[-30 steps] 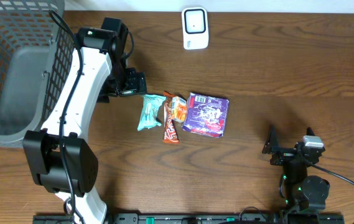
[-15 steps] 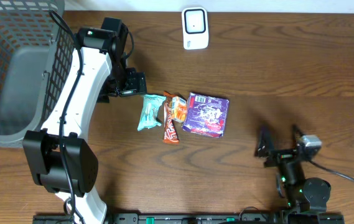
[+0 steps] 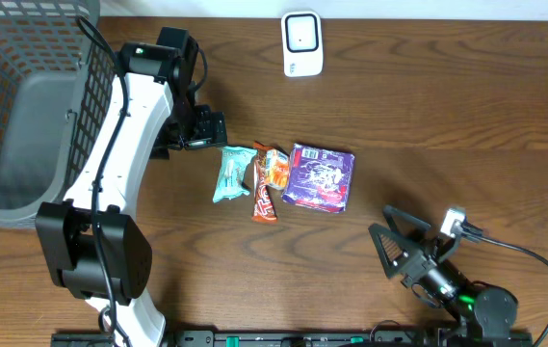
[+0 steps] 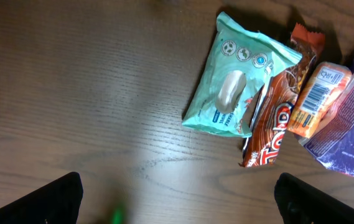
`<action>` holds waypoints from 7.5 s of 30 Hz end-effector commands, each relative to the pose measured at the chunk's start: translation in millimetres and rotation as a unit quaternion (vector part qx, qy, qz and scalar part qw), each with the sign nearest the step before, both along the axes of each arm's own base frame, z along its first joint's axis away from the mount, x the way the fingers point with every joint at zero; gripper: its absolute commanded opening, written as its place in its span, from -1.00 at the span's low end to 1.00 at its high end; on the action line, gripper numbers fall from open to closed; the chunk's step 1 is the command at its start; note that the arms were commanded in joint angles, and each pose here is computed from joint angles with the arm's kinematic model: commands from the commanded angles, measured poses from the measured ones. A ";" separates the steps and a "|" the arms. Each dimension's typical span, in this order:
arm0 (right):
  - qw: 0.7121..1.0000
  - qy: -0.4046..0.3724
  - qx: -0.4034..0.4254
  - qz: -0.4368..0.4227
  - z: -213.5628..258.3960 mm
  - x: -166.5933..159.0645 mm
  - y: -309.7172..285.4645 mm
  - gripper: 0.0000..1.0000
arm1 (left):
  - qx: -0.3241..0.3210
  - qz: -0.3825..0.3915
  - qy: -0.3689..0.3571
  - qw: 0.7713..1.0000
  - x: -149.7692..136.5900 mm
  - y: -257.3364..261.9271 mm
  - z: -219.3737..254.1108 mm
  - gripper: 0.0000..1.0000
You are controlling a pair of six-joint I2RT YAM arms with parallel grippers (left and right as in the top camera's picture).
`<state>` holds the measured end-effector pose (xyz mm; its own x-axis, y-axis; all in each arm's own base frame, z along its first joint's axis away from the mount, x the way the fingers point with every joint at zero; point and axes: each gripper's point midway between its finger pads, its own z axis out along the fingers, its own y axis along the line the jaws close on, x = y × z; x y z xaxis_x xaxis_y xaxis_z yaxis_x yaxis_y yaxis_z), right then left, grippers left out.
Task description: Scan the item barcode
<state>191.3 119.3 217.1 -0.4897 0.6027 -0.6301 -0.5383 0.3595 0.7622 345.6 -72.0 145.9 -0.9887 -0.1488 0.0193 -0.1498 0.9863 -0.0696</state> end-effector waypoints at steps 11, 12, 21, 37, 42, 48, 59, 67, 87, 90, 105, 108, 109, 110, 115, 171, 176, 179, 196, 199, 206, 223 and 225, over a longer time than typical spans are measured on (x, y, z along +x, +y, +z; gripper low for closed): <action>0.994 -0.112 0.015 -0.010 73.7 -20.4 -2.7 0.98 | 0.006 -0.003 -0.002 1.000 -1.1 3.7 2.1 0.95; 0.992 -0.122 0.006 -0.018 80.4 -21.0 -3.8 0.99 | 0.006 -0.003 -0.002 1.000 -1.2 3.7 2.1 0.96; 0.966 -0.099 -0.201 -0.133 105.9 5.6 -28.2 0.98 | 0.006 -0.003 -0.002 1.000 -1.2 3.7 2.1 0.96; 0.875 0.273 -0.388 -0.092 41.0 51.1 -69.1 0.98 | 0.006 -0.003 -0.002 1.000 -1.2 3.7 2.1 0.96; 0.869 0.338 -0.359 -0.040 12.6 67.9 -57.2 0.99 | 0.006 -0.003 -0.002 1.000 -1.2 3.7 2.1 0.96; 0.859 0.386 -0.337 -0.014 -11.8 84.6 -51.8 0.99 | 0.006 -0.003 -0.002 1.000 -1.2 3.7 2.1 0.96; 0.839 0.430 -0.335 0.002 -42.4 98.9 -52.2 0.98 | 0.006 -0.003 -0.002 1.000 -1.2 3.7 2.1 0.96; 0.826 0.446 -0.343 0.029 -61.2 99.2 -40.2 0.99 | 0.006 -0.003 -0.002 1.000 -1.2 3.7 2.1 0.95; 0.805 0.477 -0.346 0.075 -110.2 117.7 6.2 0.98 | 0.006 -0.003 -0.002 1.000 -1.2 3.7 2.1 0.96; 0.800 0.477 -0.353 0.089 -120.9 118.6 14.4 0.98 | 0.006 -0.003 -0.002 1.000 -1.2 3.7 2.1 0.96; 0.763 0.518 -0.365 0.131 -184.1 119.5 33.9 0.50 | 0.006 -0.003 -0.002 1.000 -1.2 3.7 2.1 0.96; 0.767 0.513 -0.361 0.134 -185.4 122.1 36.5 0.53 | 0.006 -0.003 -0.002 1.000 -1.2 3.7 2.1 0.96; 0.769 0.511 -0.361 0.133 -185.2 123.4 36.7 0.54 | 0.006 -0.003 -0.002 1.000 -1.2 3.7 2.1 0.96; 0.770 0.509 -0.361 0.133 -185.0 124.3 37.1 0.53 | 0.006 -0.003 -0.002 1.000 -1.2 3.7 2.1 0.96; 0.773 0.506 -0.358 0.136 -184.0 125.1 39.1 0.00 | 0.006 -0.003 -0.002 1.000 -1.2 3.7 2.1 0.96; 0.446 0.439 -0.679 -0.384 -64.7 106.5 -178.3 -0.98 | 0.006 -0.003 -0.002 1.000 -1.2 3.7 2.1 0.96; 0.448 0.444 -0.681 -0.373 -84.5 100.2 -176.0 -0.98 | 0.006 -0.003 -0.002 1.000 -1.2 3.7 2.1 0.96; 0.463 0.443 -0.679 -0.357 -89.4 101.3 -164.8 -0.98 | 0.006 -0.003 -0.002 1.000 -1.2 3.7 2.1 0.96; 0.502 0.412 -0.705 -0.283 -127.1 91.6 -113.4 -0.92 | 0.006 -0.003 -0.002 1.000 -1.2 3.7 2.1 0.96; 0.507 0.418 -0.704 -0.269 -133.1 87.2 -108.7 -0.87 | 0.006 -0.003 -0.002 1.000 -1.2 3.7 2.1 0.96; 0.577 0.418 -0.667 -0.217 -149.5 92.3 -65.1 -0.53 | 0.006 -0.003 -0.002 1.000 -1.2 3.7 2.1 0.96; 0.733 0.381 -0.563 0.001 -84.0 122.2 37.3 0.99 | 0.006 -0.003 -0.002 1.000 -1.2 3.7 2.1 0.95; 0.728 0.372 -0.576 0.010 -65.7 124.5 28.6 0.98 | 0.006 -0.003 -0.002 1.000 -1.2 3.7 2.1 0.96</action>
<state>304.5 145.9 124.7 -0.9702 -0.0569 -0.2354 -0.0614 0.9980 0.0117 345.2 -71.8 145.9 -0.9886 -0.1488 0.0209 -0.1499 0.9863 -0.0683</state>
